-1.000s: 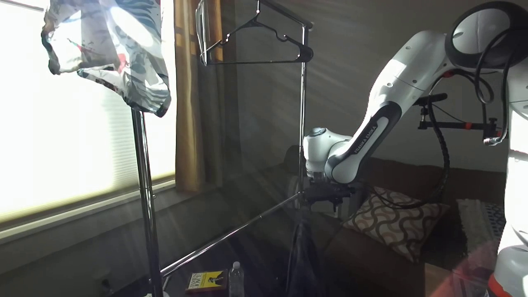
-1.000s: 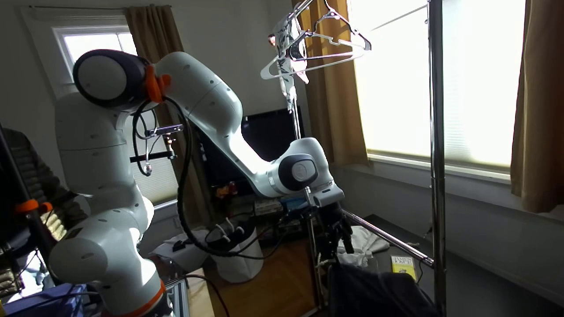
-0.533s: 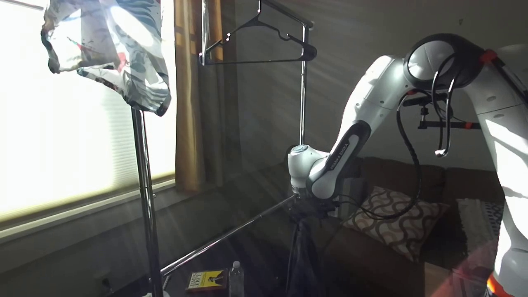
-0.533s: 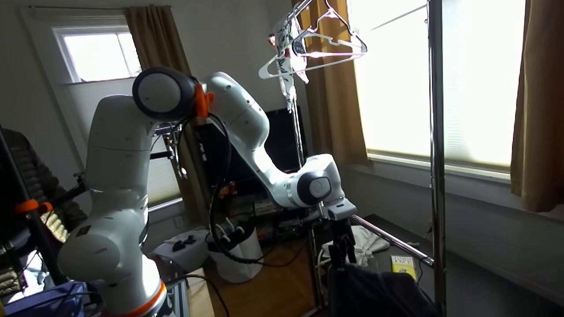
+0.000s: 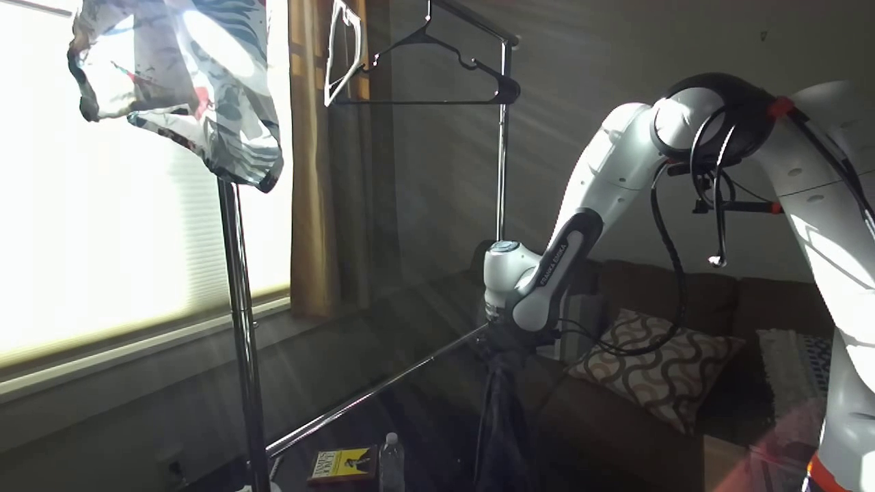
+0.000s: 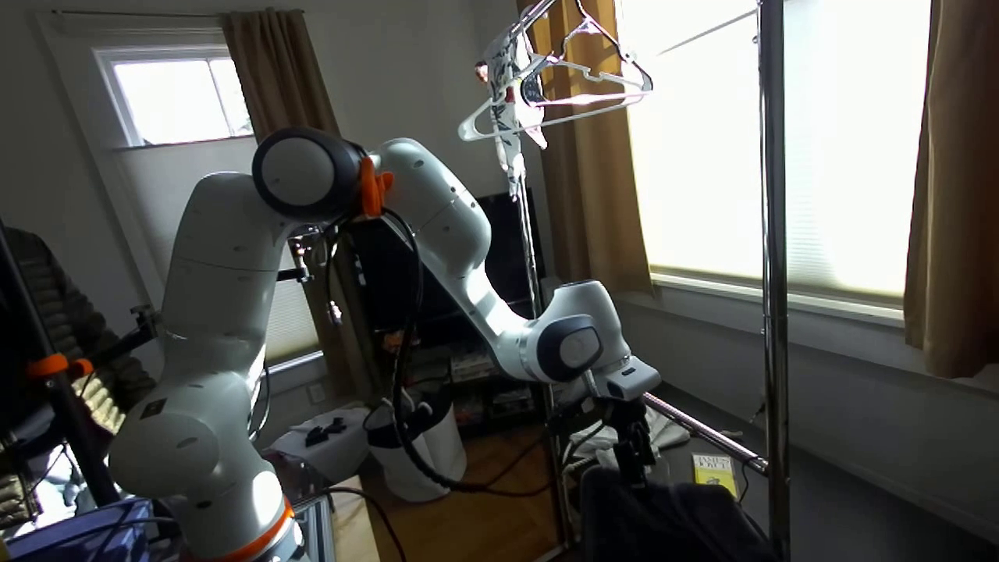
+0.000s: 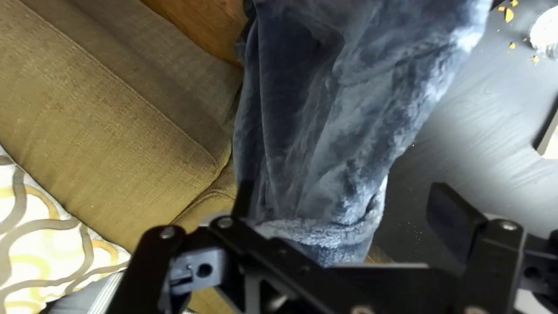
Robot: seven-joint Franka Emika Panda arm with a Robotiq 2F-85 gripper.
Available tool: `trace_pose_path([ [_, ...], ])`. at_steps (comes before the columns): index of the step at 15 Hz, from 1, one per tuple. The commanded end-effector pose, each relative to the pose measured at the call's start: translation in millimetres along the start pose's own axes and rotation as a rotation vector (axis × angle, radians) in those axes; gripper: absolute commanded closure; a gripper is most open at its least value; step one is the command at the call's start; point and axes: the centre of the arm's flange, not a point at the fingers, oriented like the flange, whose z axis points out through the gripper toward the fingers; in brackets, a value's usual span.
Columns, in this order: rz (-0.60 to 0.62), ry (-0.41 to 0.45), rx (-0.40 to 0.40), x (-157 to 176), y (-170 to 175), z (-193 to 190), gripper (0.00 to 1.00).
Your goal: Move the hanger with the rob to the top rod
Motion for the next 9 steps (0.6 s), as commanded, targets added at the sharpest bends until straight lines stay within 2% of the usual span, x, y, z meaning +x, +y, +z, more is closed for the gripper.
trace_pose_path([
  [1, -0.002, 0.009, 0.082, 9, -5, 31, 0.0],
  [3, 0.015, -0.023, 0.064, 8, -5, 39, 0.0],
  [4, 0.033, -0.021, 0.048, 8, -4, 42, 0.07],
  [5, 0.046, -0.02, 0.049, 9, -3, 44, 0.26],
  [9, 0.105, -0.013, 0.047, 13, -4, 51, 0.58],
])
